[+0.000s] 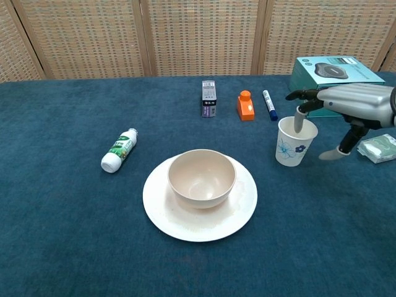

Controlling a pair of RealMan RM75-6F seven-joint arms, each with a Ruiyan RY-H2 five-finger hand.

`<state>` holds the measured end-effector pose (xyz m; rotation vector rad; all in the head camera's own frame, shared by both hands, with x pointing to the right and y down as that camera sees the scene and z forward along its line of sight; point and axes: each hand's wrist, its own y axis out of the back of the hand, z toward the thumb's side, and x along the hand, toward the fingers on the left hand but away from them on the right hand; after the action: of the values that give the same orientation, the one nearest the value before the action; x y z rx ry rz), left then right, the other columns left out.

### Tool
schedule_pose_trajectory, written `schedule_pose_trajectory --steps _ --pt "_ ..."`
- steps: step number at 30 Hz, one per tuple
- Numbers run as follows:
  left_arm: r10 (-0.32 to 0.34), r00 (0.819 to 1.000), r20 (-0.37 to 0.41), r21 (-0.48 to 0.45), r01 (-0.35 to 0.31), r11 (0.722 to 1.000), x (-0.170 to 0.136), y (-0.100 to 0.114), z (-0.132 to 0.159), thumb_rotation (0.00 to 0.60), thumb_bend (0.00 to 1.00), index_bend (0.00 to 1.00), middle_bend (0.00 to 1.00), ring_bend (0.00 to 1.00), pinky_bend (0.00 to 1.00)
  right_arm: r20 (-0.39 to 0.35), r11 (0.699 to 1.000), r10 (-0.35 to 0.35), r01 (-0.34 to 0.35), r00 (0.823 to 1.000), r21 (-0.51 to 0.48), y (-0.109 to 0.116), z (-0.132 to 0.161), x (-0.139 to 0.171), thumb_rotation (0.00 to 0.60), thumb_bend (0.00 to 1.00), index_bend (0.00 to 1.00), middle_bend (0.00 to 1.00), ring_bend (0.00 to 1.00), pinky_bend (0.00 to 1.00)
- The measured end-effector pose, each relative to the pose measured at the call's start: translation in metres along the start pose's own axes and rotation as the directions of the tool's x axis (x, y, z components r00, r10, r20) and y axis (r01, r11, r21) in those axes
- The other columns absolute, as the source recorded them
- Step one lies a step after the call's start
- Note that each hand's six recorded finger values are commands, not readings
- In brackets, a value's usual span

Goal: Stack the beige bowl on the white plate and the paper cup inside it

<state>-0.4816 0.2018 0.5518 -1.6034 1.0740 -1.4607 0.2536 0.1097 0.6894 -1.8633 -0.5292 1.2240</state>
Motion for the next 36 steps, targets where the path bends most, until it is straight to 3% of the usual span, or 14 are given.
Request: schedule_pose_trajectory --steps 3,10,20,29,36 --pt "-0.002 1.0 0.0 0.0 0.002 1.0 0.001 -0.001 0.0 0.6 0.0 0.0 0.0 0.0 0.0 0.009 1.0 0.01 -0.01 1.0 -0.003 -0.007 -0.003 -0.002 0.6 0.21 0.4 0.0 0.0 0.0" --pt "0.001 1.0 0.001 -0.002 -0.001 1.0 0.001 -0.001 0.0 0.6 0.0 0.0 0.0 0.0 0.0 0.027 0.999 0.0 0.0 1.0 -0.032 -0.016 -0.008 -0.012 0.6 0.42 0.58 0.0 0.0 0.0" --pt "-0.003 1.0 -0.004 0.001 0.003 1.0 0.002 -0.002 0.0 0.6 0.0 0.0 0.0 0.0 0.0 -0.015 0.995 -0.081 0.08 0.997 -0.064 -0.01 -0.002 -0.018 0.6 0.43 0.63 0.0 0.0 0.0" --pt "-0.006 1.0 0.002 -0.001 0.006 1.0 0.001 -0.002 0.001 0.6 0.0 0.0 0.0 0.0 0.0 -0.116 0.979 -0.179 0.165 0.977 -0.115 0.028 0.024 -0.008 0.6 0.43 0.63 0.0 0.0 0.01" --pt "-0.008 1.0 0.008 -0.003 0.008 1.0 0.0 -0.002 0.002 0.6 0.0 0.0 0.0 0.0 0.0 -0.262 0.972 -0.213 0.179 0.941 -0.149 0.064 0.082 0.005 0.6 0.43 0.63 0.0 0.0 0.02"
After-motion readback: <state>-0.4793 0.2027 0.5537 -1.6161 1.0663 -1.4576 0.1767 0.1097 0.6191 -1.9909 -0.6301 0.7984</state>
